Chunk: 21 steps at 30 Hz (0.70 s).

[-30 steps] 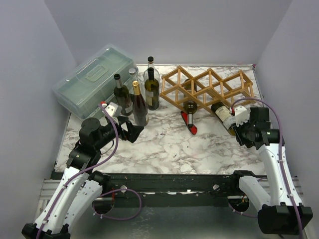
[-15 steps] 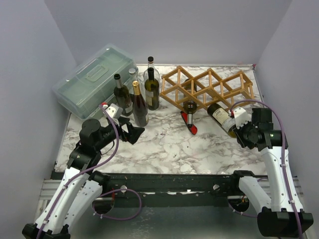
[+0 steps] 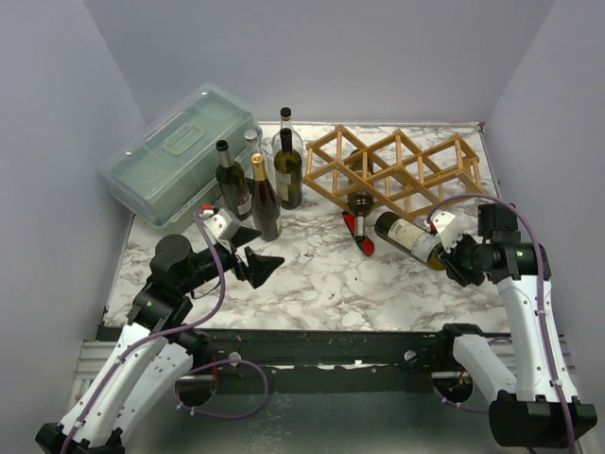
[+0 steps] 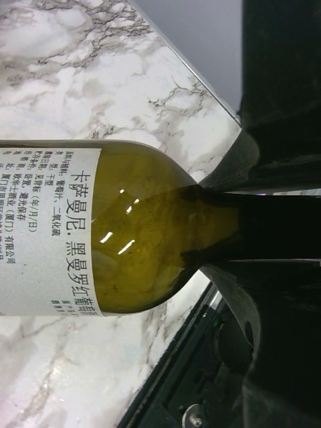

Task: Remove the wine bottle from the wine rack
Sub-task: Pick up the wine bottle from the wine rack.

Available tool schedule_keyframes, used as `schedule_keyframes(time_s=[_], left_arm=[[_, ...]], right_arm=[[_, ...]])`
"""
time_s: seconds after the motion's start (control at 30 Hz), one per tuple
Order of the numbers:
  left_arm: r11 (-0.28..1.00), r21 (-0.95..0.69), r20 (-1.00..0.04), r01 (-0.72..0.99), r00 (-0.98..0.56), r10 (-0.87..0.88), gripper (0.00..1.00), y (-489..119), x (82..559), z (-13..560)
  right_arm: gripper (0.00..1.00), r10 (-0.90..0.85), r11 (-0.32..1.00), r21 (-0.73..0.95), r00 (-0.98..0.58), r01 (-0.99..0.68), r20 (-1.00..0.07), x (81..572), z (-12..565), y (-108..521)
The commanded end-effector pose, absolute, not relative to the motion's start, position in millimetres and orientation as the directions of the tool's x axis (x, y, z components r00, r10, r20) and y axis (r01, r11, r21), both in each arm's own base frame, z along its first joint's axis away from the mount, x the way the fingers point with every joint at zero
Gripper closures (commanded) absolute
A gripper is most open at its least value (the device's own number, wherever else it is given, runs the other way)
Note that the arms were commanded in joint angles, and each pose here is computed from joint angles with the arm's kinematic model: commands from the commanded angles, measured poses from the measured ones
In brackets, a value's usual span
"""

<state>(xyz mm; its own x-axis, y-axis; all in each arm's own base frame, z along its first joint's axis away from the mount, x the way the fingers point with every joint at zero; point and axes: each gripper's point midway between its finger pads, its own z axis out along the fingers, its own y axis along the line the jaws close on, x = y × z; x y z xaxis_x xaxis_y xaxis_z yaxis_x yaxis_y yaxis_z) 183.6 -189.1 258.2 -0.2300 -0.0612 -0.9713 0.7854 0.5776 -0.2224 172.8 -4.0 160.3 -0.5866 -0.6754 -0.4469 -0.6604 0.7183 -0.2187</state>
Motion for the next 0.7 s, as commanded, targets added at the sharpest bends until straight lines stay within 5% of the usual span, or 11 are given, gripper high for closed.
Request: schedule_keyframes(time_s=[0.0,0.67], left_arm=[[0.483,-0.167,-0.984,0.86,-0.174,-0.03,0.01,-204,165,260],[0.244,0.004,-0.998,0.97,-0.012,0.063,0.01,-263,112,255]], right_arm=[[1.0,-0.737,0.629,-0.263,-0.453,-0.732,-0.502,181,184,9],[1.0,-0.898,0.27,-0.249,-0.15,-0.93,-0.414,141,169,20]])
